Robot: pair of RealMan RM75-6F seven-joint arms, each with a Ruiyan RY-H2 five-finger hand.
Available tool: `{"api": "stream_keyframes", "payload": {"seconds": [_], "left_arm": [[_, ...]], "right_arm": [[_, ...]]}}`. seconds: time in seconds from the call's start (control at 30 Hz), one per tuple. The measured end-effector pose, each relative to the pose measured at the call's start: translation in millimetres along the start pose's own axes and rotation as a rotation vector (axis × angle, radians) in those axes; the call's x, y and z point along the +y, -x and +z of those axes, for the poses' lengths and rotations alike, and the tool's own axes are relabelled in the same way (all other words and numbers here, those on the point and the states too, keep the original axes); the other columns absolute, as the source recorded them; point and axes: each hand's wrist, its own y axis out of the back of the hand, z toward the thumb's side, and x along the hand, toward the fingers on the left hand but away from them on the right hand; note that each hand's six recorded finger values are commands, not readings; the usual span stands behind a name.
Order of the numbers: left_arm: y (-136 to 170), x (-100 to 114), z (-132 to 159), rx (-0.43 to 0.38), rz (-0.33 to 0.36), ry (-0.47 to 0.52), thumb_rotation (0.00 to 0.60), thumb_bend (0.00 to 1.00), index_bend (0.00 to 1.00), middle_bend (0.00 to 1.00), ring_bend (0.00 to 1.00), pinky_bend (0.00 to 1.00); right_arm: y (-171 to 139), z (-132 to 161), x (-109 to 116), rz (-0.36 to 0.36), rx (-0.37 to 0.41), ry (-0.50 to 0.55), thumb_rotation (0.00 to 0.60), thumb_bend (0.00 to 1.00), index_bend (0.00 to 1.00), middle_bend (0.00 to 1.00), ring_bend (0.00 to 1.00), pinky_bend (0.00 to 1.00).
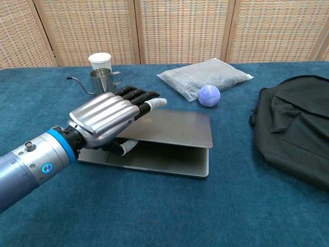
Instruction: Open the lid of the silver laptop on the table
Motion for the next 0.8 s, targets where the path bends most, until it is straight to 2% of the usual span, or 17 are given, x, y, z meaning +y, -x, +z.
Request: {"api": "stream_keyframes", "payload": {"seconds": [0.17, 0.3, 0.4, 0.47, 0.53, 0.6, 0.7, 0.8], "left_arm": [[-12, 11, -6, 0.014, 0.026, 0.015, 0.6, 0.51, 0.0, 0.0, 0.0, 0.0], [-18, 22, -6, 0.01, 0.045, 0.022, 0.6, 0.51, 0.0, 0.0, 0.0, 0.0], [-20, 28, -5, 0.003, 0.052, 0.011, 0.6, 0.51, 0.0, 0.0, 0.0, 0.0], [-22, 31, -5, -0.001, 0.055, -0.001, 0.6, 0.51, 0.0, 0.0, 0.0, 0.0], [-24, 34, -5, -0.001, 0.057, -0.004, 0.6, 0.51, 0.0, 0.0, 0.0, 0.0], [-26, 36, -6, 0.001, 0.056, -0.004, 0.6, 0.51, 0.0, 0.0, 0.0, 0.0], [-28, 38, -9, 0.006, 0.056, -0.01, 0.6, 0.51, 0.0, 0.0, 0.0, 0.0], [-29, 40, -13, 0.016, 0.056, -0.005, 0.6, 0.51, 0.0, 0.0, 0.0, 0.0]], "right_arm": [[2, 6, -4, 0.005, 0.059, -0.007, 0.6, 0.0, 0.1, 0.0, 0.0, 0.0], [5, 16, -11, 0.039, 0.154, -0.009, 0.6, 0.01, 0.17, 0.04, 0.0, 0.03], [7, 26, -16, 0.061, 0.225, -0.023, 0.6, 0.18, 0.22, 0.11, 0.01, 0.13], [9, 35, -21, 0.082, 0.279, -0.029, 0.6, 0.38, 0.24, 0.14, 0.05, 0.18], [10, 50, -30, 0.124, 0.354, -0.025, 0.6, 0.51, 0.25, 0.17, 0.08, 0.21], [13, 68, -41, 0.174, 0.436, -0.025, 0.6, 0.59, 0.25, 0.18, 0.09, 0.22], [16, 92, -57, 0.231, 0.534, -0.036, 0.6, 0.77, 0.26, 0.19, 0.11, 0.22], [20, 108, -67, 0.261, 0.587, -0.06, 0.6, 0.9, 0.26, 0.19, 0.12, 0.22]]}}
